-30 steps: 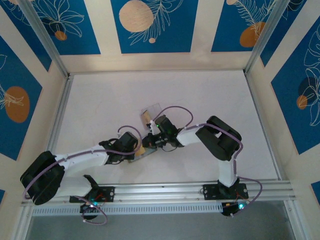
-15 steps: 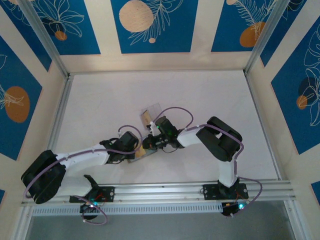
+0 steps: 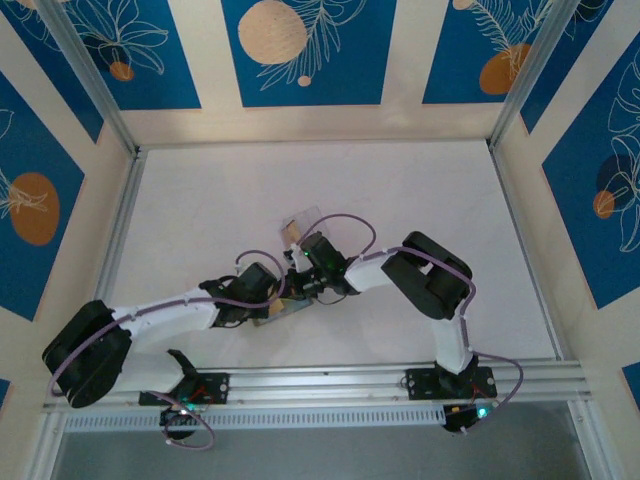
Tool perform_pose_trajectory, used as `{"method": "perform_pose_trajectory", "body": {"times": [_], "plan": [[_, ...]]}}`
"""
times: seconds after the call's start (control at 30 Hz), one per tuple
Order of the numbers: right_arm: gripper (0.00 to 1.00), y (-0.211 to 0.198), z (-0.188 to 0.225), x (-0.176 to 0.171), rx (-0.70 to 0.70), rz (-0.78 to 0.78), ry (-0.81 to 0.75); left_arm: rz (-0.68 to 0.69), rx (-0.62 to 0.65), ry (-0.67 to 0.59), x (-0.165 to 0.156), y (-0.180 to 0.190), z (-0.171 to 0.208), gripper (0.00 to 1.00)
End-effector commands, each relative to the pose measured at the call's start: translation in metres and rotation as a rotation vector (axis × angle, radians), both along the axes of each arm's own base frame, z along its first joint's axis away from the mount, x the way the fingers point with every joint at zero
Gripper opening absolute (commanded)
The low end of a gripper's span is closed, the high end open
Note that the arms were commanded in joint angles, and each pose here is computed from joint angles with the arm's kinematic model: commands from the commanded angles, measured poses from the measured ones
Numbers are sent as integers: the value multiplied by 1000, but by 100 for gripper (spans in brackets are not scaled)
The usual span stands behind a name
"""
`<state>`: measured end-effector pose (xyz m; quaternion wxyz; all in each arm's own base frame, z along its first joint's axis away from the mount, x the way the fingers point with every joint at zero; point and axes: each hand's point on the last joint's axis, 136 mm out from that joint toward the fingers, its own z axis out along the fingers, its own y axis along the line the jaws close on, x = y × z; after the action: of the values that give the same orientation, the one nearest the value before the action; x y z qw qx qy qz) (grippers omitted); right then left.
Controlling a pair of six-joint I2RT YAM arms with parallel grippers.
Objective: Put the credit cards into the card holder
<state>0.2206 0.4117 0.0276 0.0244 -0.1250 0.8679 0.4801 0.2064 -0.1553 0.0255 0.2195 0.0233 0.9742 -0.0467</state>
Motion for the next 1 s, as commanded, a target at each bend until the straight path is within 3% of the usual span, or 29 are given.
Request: {"method": "perform_pose_trajectory", "body": {"times": [0.0,0.13,0.3,0.67,0.97], "plan": [[0,-8,-33,-21,-96,12,69,25,33,50,-15,16,-4,15],[0,-12,-35,-21,-112,3,69,173,119,-15,-17,54,13,19],[0,-18,-38,-22,-130,-11,75,225,93,-54,-19,65,23,19],[0,-28,-40,-23,-153,-41,79,87,64,49,-10,29,-10,9],[0,-38,-39,-22,-159,-77,83,-3,41,94,-4,0,-27,8]]}}
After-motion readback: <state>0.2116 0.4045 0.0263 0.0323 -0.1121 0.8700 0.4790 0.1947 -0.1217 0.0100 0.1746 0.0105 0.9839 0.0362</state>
